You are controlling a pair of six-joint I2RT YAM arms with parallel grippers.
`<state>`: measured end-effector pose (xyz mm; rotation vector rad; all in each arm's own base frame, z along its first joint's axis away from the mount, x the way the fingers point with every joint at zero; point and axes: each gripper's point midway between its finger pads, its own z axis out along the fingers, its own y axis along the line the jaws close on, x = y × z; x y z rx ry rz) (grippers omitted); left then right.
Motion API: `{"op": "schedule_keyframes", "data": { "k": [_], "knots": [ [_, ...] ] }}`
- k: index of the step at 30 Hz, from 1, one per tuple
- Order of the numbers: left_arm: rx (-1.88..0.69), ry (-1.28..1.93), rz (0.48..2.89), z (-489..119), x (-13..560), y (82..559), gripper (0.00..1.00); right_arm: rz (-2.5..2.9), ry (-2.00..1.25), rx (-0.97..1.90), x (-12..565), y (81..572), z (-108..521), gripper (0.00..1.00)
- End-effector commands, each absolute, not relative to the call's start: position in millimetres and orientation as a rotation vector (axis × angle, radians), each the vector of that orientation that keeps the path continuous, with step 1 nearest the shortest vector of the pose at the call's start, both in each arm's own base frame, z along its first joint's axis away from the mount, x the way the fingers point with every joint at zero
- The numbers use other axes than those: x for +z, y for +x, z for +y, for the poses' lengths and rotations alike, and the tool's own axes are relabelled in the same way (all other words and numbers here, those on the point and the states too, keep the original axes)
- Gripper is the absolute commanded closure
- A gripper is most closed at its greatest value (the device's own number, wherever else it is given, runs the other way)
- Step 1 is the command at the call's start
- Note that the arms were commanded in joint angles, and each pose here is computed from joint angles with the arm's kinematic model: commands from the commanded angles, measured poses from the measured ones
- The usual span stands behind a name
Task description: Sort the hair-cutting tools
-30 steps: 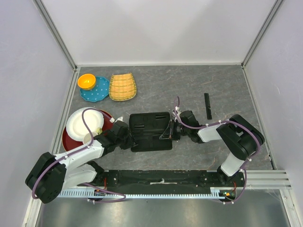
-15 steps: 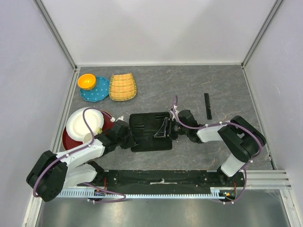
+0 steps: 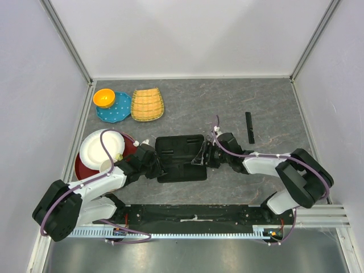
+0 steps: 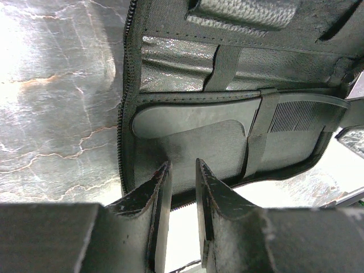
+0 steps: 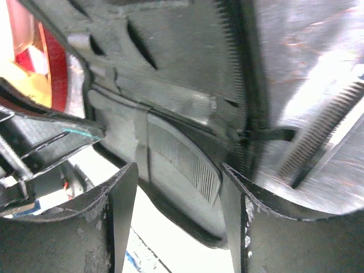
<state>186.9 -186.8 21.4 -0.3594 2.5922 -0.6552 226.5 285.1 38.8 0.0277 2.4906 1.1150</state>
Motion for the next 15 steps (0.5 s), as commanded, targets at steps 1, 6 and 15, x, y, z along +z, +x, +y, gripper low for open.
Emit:
{"op": "schedule_keyframes", "data": {
  "k": [1,6,15],
  "knots": [
    [-0.534,-0.345,2.689,-169.7,4.2,168.8,0.69,2.596,0.121,0.78,11.4,223.7,231.5,0.33],
    [-0.575,-0.309,2.628,-175.6,31.5,179.5,0.67,2.509,0.093,0.642,57.8,237.4,209.8,0.32],
    [-0.738,-0.08,2.345,-198.5,135.6,213.0,0.52,2.353,0.146,0.162,129.7,275.5,131.2,0.27]
  ]
}}
